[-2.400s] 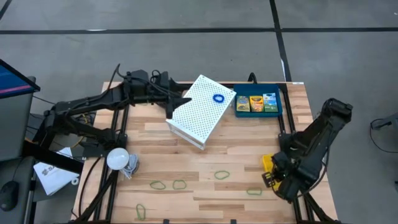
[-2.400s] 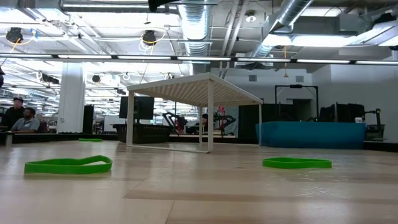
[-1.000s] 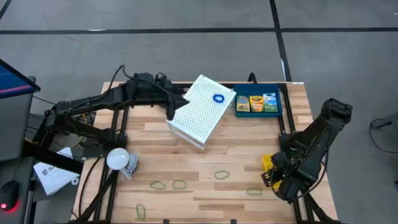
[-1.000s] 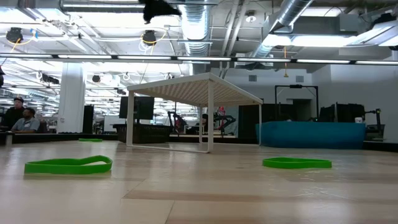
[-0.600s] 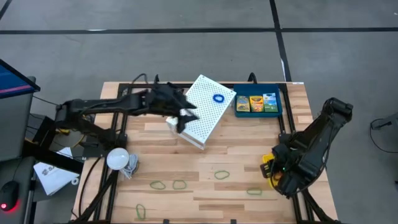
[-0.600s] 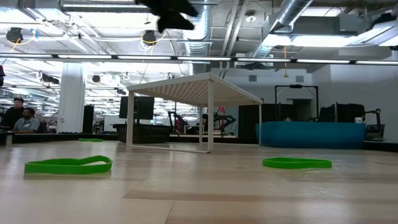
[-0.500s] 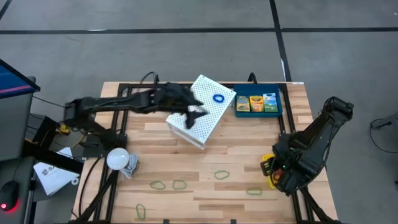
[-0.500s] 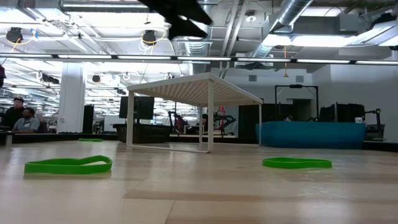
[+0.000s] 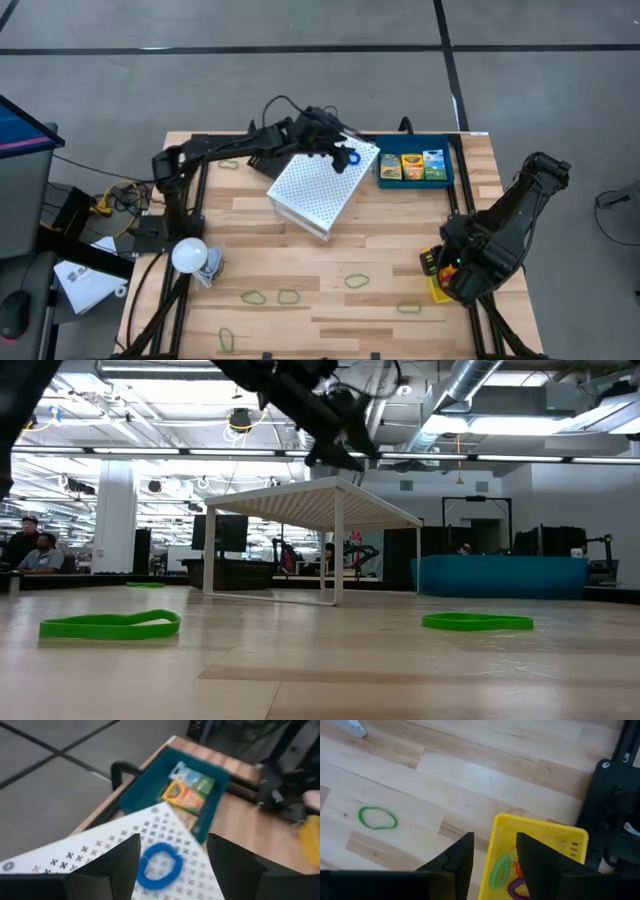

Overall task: Pick & Place Office Desk Supplies
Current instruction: Put the blue spring keychain into the yellow bin

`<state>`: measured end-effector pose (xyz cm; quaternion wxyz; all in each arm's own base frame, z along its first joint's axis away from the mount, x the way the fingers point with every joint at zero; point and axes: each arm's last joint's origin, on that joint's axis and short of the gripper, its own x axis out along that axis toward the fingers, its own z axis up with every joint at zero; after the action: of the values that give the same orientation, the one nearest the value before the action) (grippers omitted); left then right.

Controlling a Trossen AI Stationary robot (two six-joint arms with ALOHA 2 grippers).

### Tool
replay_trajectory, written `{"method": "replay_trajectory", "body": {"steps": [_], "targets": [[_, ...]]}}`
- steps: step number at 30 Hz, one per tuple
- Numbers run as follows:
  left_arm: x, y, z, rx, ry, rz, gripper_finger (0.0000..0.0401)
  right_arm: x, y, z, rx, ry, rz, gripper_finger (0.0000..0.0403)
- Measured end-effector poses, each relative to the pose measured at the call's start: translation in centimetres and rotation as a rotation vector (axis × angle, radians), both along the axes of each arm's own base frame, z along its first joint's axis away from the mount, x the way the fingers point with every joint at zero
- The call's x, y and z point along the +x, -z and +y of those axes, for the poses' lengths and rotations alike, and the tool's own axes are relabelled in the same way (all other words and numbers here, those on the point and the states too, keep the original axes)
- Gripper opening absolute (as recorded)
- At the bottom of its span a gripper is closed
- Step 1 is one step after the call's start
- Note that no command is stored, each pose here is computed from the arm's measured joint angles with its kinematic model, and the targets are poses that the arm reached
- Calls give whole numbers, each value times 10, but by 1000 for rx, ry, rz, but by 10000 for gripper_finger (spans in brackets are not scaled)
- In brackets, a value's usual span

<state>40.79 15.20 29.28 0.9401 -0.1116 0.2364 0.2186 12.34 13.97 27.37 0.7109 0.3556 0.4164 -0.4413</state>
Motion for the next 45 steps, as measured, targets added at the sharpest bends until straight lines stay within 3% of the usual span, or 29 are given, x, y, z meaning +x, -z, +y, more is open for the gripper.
{"method": "replay_trajectory", "body": {"steps": [12, 31, 36, 45], "targets": [[16, 39, 4, 166, -117, 160, 202, 0, 0, 1, 8, -1, 0, 144], [23, 62, 3, 146, -77, 223, 194, -1, 0, 1, 2, -7, 5, 143], [22, 64, 3, 141, -74, 240, 151, -1, 0, 1, 1, -7, 6, 143], [22, 64, 2, 118, -76, 231, 16, -1, 0, 1, -3, -21, 10, 143]]}}
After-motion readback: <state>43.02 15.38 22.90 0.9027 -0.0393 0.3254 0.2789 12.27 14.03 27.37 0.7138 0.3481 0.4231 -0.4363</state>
